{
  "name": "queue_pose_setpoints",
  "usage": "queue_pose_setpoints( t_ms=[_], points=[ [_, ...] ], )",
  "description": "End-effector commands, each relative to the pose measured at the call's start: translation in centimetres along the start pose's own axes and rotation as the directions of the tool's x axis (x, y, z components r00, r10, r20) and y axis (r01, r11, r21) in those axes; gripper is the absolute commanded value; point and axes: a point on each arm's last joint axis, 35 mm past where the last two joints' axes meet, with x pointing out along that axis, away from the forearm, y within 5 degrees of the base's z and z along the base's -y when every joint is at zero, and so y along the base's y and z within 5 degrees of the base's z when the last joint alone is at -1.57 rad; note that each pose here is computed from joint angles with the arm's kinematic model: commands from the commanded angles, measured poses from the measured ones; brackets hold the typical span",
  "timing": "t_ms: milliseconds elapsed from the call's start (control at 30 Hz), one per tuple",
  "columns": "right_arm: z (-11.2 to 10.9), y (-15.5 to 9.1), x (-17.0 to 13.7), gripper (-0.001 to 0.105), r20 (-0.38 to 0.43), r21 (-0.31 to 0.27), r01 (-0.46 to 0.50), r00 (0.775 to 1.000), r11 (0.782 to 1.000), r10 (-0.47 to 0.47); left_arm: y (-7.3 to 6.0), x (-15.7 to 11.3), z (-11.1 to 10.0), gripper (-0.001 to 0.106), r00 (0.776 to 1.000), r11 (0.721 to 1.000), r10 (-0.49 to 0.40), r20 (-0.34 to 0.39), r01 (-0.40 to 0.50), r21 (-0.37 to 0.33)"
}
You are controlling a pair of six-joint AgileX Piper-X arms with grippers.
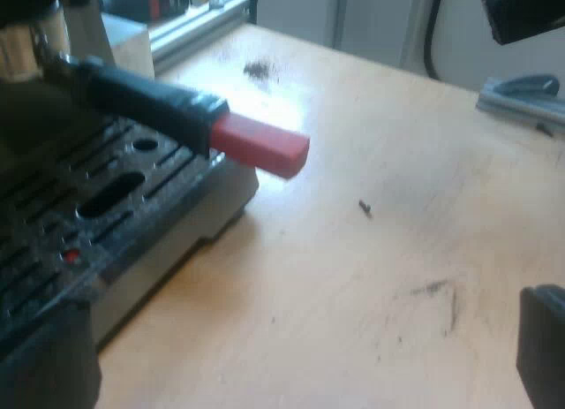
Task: Grind coffee beans and then tamp
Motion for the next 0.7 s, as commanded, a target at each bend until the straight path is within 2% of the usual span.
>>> queue_pose_setpoints(
  t_ms=[33, 100, 200, 267, 333, 400, 500, 700],
  points=[
    [0.1, 1.0, 0.6, 0.069, 0.035, 0.020, 0.056, 0.998, 0.998, -0.057, 0.0, 0.1, -0.1, 0.098, 1.000, 1.000, -0.012, 0.003, 0.012, 0.003],
    [-0.4, 2.3, 1.4, 0.069, 0.057, 0.046, 0.099, 0.993, 0.994, -0.101, 0.0, 0.2, 0.0, 0.098, 1.000, 1.000, -0.013, 0.007, 0.013, 0.005],
    [-0.8, 3.0, 1.7, 0.069, 0.075, 0.065, 0.124, 0.989, 0.990, -0.128, 0.0, 0.2, 0.0, 0.098, 1.000, 1.000, -0.013, 0.009, 0.013, 0.006],
    [-2.1, 4.6, 2.7, 0.069, 0.094, 0.104, 0.155, 0.982, 0.982, -0.164, 0.0, 0.2, 0.0, 0.098, 1.000, 1.000, -0.013, 0.009, 0.013, 0.006],
    [-2.6, 5.0, 3.2, 0.068, 0.091, 0.124, 0.176, 0.978, 0.977, -0.188, 0.0, 0.2, 0.0, 0.098, 1.000, 1.000, -0.013, 0.009, 0.013, 0.006],
    [-3.1, 5.3, 3.8, 0.064, 0.080, 0.145, 0.185, 0.977, 0.972, -0.198, 0.0, 0.2, 0.0, 0.098, 1.000, 1.000, -0.021, 0.007, 0.021, 0.006],
    [-3.4, 5.9, 4.8, 0.046, 0.066, 0.179, 0.204, 0.974, 0.962, -0.218, -0.1, 0.2, -0.1, 0.098, 0.999, 0.999, -0.047, 0.002, 0.047, 0.005],
    [-3.3, 6.9, 6.6, 0.029, 0.068, 0.192, 0.231, 0.966, 0.954, -0.248, -0.1, 0.2, -0.1, 0.098, 0.999, 0.999, -0.050, 0.001, 0.050, 0.005]
  ],
)
